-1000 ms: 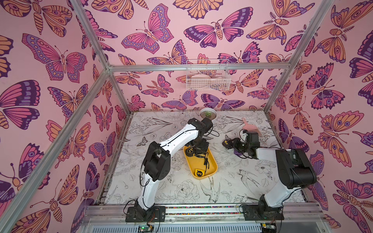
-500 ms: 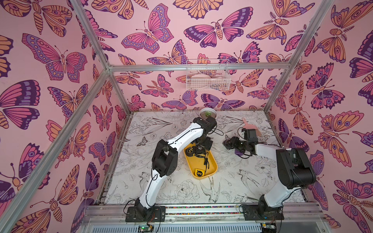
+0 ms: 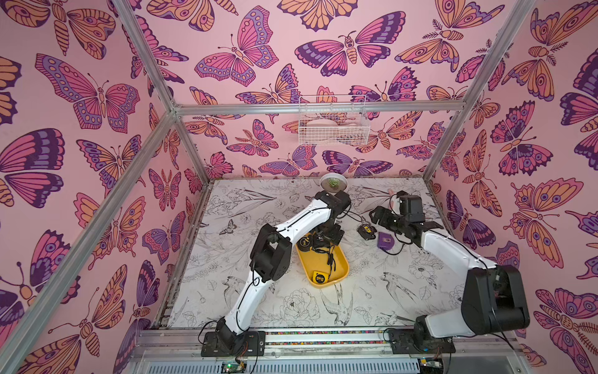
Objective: Take the tape measure out of the storage box
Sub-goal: Place the tape measure at the center of the board, then pick up the tape measure from the storage box.
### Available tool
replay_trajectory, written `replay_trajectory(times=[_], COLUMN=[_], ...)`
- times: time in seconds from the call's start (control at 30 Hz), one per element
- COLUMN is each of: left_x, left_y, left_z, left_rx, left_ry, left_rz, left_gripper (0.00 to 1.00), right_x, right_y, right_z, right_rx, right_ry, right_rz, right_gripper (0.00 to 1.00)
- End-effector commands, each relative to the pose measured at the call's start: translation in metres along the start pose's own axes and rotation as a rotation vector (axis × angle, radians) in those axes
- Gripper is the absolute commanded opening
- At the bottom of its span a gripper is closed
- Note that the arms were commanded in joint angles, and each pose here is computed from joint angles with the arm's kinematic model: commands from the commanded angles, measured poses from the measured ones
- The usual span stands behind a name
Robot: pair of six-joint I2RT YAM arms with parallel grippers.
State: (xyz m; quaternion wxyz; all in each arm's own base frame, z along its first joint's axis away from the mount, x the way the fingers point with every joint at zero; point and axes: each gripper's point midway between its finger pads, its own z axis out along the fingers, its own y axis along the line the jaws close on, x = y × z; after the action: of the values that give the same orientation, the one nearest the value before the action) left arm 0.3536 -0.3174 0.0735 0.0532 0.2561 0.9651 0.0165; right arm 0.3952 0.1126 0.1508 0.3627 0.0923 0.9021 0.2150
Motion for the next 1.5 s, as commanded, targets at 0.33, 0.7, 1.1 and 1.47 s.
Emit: replay_trajectory(times=[0.33, 0.7, 1.1, 1.47], left_x=[0.007, 0.035, 0.023, -0.005], left_y=[-0.012, -0.017, -0.003, -0.018], left_z=[0.035, 0.022, -0.012, 0.001], left_rx=[-0.044, 0.034, -0.016, 0.056], left_ry=[0.042, 0.034, -0.094, -0.213], left_rz=[0.081, 0.067, 0.074, 0.18], left_gripper=[0.99, 0.82, 0.99, 0.99], right_x=[0.002, -0.003, -0.002, -0.003], right_y=[0.012, 0.022, 0.033, 0.036], right_z=[-0.029, -0.039, -0.041, -0.056], right_rx=[-0.003, -0.027, -0.048, -0.033], right_ry=[-0.053, -0.083, -0.091, -0.117], right_rz=[-0.081, -0.102, -0.118, -0.14], right_gripper=[0.93, 0.94, 0.94, 0.95])
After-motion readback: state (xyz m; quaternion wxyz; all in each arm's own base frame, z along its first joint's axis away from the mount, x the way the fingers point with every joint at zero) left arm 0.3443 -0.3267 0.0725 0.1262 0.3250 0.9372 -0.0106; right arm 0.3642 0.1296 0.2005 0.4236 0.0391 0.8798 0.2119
